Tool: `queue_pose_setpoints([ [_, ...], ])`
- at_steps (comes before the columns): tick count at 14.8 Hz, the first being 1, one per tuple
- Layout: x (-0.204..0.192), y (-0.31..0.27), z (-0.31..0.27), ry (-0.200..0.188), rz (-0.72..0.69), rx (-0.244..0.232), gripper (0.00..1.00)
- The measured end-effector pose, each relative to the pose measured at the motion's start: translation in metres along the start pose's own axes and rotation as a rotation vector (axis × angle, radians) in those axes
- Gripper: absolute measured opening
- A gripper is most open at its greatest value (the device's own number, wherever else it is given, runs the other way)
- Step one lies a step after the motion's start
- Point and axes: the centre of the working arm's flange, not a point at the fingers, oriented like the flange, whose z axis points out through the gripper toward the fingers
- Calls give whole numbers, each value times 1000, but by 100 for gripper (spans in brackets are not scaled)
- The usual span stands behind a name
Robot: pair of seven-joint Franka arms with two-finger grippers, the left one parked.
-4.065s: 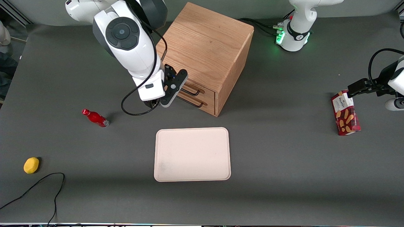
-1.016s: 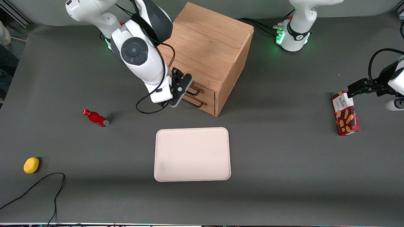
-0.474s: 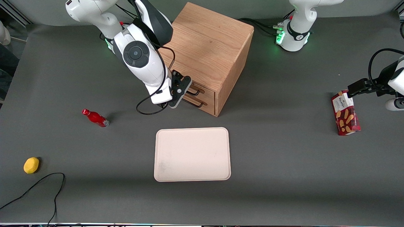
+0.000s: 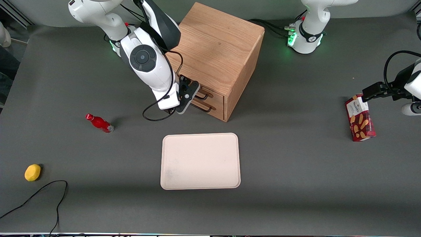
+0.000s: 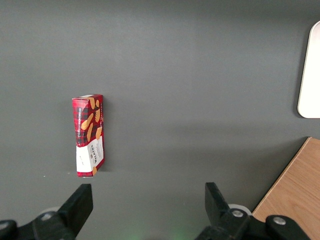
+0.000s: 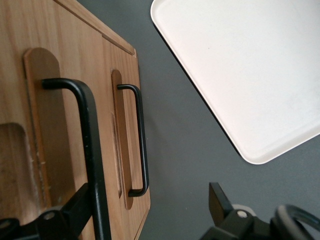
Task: Open upper drawer
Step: 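Lower the right gripper and hook the upper drawer's black handle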
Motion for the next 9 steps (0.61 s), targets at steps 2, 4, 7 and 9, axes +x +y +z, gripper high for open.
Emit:
queue_pose_setpoints([
  [2, 0, 0, 4, -1, -4, -8, 100],
  [4, -1, -1, 5, -3, -7, -13, 100],
  [7, -2, 0, 10, 1, -6, -16, 100],
  [9, -3, 1, 14, 1, -5, -18, 100],
])
